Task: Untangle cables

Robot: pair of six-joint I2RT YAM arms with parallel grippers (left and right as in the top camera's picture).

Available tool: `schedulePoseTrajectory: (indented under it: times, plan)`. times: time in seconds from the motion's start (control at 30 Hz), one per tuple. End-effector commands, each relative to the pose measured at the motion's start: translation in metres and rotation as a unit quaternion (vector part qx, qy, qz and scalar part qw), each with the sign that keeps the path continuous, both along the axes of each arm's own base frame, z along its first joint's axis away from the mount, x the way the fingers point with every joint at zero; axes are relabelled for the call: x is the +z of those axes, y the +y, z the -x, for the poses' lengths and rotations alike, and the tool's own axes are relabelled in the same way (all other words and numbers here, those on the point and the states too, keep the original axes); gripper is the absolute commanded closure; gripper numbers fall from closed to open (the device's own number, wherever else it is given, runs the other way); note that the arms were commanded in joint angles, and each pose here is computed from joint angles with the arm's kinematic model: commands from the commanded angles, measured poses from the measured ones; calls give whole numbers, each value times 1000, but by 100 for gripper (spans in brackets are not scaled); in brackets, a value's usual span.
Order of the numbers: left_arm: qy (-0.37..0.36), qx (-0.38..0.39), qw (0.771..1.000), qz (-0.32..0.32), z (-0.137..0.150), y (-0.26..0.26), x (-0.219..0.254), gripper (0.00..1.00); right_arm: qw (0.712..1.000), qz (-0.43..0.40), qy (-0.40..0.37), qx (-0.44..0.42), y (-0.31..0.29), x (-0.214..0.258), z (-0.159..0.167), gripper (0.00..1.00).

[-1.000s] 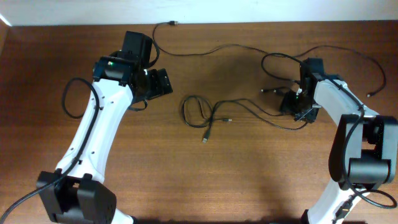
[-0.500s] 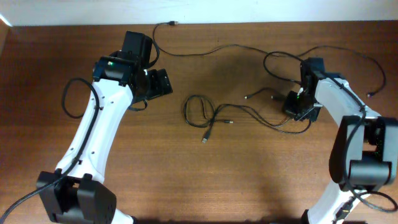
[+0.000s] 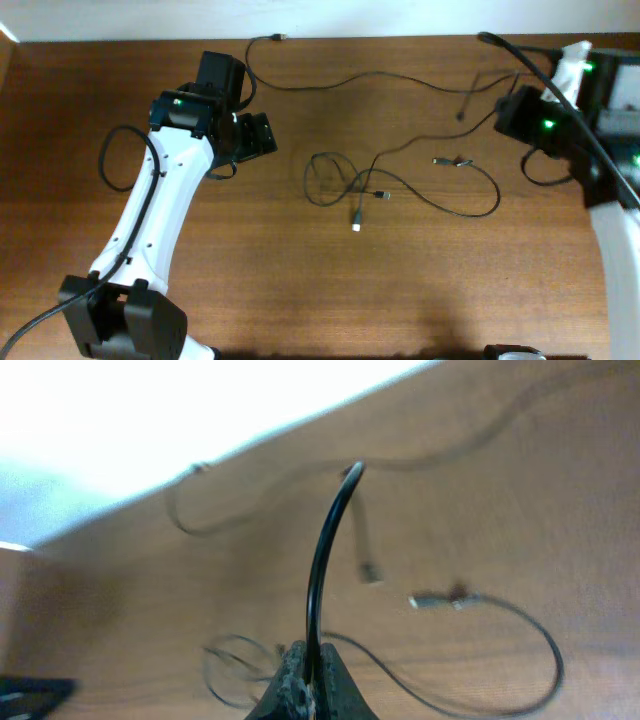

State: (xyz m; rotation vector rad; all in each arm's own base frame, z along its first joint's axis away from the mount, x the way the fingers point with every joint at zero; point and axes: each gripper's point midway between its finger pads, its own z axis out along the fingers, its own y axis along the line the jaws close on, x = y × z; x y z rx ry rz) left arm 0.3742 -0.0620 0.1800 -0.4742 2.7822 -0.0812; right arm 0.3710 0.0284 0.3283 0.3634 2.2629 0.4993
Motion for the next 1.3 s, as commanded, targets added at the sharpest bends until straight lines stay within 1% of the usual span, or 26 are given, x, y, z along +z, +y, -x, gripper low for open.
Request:
schedulePoseTrajectory:
  times: [0.0, 0.1, 0.23, 0.37, 0.5, 0.57, 0.63, 0.77, 0.9, 0.93, 0.97, 1.07, 1.1, 1.13, 1.27]
  plan:
    - [-6, -4, 1000, -5, 1, 2, 4, 1, 997, -8, -77, 13, 7, 55, 16, 96]
    - [-4, -8, 1000, 8, 2, -3, 4, 1, 989, -30, -133, 52, 22, 89, 25, 96]
    - [-3, -10, 1000, 12, 2, -4, 4, 1, 981, -64, -171, 64, 31, 112, 22, 96]
    - [-2, -10, 1000, 12, 2, -4, 4, 1, 978, -67, -191, 58, 29, 122, 18, 96]
    - [-1, -13, 1000, 21, 3, -8, 4, 1, 979, -57, -190, 40, 22, 120, 15, 96]
    - [5, -24, 998, 53, 5, -19, 4, 1, 981, -48, -185, 23, 16, 117, 13, 96]
    - [17, -45, 992, 114, 11, -41, 7, 1, 983, -39, -179, 6, 10, 113, 11, 96]
    - [32, -73, 979, 186, 19, -69, 13, 1, 984, -37, -174, 1, 8, 110, 11, 96]
    - [8, -162, 974, 161, 20, -89, 15, 1, 984, -37, -174, 1, 8, 110, 11, 96]
    - [-3, -186, 973, 136, 19, -92, 14, 1, 984, -37, -174, 1, 8, 110, 11, 96]
    - [-11, -190, 977, 97, 16, -90, 11, 1, 984, -37, -174, 1, 8, 110, 11, 96]
    - [-33, -203, 978, 22, 11, -94, 8, 1, 985, -35, -170, 1, 8, 108, 12, 96]
    - [-41, -220, 975, 5, 10, -99, 8, 1, 985, -36, -168, 1, 8, 107, 12, 96]
    - [-48, -255, 966, -10, 11, -109, 7, 0, 985, -33, -167, 3, 8, 106, 12, 96]
    - [-45, -348, 936, -31, 18, -140, -6, 1, 986, -24, -164, -5, 4, 104, 12, 96]
